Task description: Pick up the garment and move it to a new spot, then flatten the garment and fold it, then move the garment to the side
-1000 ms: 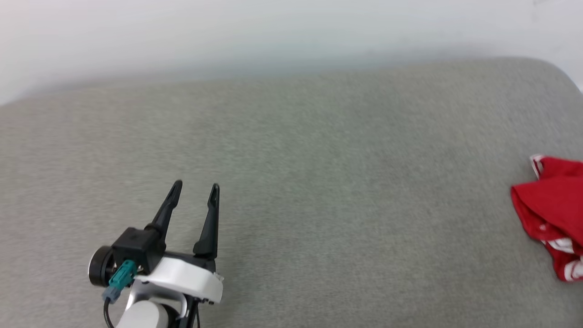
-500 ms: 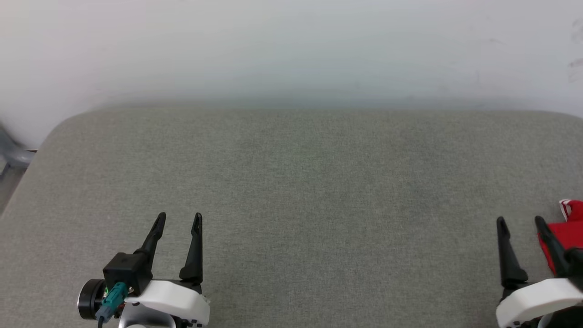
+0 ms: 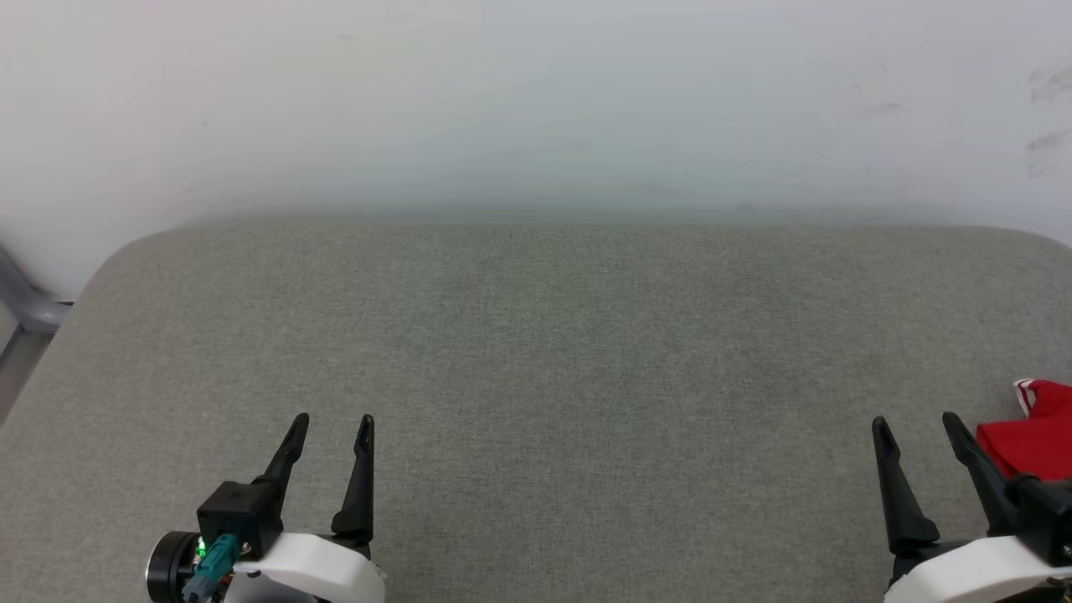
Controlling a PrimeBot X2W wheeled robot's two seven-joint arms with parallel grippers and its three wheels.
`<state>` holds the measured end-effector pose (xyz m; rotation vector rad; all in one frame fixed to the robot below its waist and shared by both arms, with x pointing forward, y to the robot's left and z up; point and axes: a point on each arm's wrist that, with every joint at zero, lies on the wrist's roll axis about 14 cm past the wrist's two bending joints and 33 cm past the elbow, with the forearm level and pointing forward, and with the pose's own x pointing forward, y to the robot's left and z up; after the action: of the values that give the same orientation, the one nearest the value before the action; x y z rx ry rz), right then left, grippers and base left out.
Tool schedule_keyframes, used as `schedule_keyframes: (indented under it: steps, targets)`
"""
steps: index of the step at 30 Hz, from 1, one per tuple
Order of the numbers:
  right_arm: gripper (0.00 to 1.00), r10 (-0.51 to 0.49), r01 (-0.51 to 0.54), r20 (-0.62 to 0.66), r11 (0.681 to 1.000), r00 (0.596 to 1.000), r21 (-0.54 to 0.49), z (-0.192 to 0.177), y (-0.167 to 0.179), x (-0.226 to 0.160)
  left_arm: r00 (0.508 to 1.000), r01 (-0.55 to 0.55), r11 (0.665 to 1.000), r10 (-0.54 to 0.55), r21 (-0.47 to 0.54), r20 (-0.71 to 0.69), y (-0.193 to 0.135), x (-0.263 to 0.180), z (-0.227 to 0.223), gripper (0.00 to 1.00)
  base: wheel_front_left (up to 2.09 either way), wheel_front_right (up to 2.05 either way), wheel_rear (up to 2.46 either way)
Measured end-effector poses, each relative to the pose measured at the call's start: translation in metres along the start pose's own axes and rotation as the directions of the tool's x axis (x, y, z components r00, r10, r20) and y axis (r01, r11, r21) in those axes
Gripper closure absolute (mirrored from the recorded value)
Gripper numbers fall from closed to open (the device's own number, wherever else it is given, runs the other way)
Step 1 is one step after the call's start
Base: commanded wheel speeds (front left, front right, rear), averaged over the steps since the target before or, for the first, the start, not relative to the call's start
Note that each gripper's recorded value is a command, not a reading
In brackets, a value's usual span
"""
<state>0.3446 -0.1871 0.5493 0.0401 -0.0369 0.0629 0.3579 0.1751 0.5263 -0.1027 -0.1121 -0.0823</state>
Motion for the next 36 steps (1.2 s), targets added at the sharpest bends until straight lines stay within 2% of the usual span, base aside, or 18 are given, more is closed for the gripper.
schedule_keyframes:
  steps: [26,27,31,36]
  targets:
    - [0.00,-0.008,0.008,-0.012,1.000,1.000,-0.004,-0.002,0.000,-0.001,1.000,0.014,1.000,-0.014,0.021,-0.013,-0.002,0.006,-0.005,0.00,0.00,0.00,0.00]
    - [1.00,-0.006,0.006,-0.010,1.000,1.000,0.000,-0.002,0.000,-0.001,1.000,0.014,1.000,-0.014,0.027,-0.017,-0.002,0.006,-0.007,1.00,0.00,0.00,0.00]
    - [1.00,-0.010,0.011,-0.064,1.000,0.998,0.010,-0.019,-0.001,-0.005,0.997,0.003,1.000,-0.002,0.009,-0.079,-0.003,-0.003,-0.026,1.00,0.00,0.00,0.00]
    - [1.00,-0.006,0.015,-0.080,0.994,0.997,0.105,-0.027,-0.001,-0.005,0.993,-0.036,0.996,0.027,-0.078,-0.118,0.002,-0.005,-0.034,1.00,0.00,0.00,0.00]
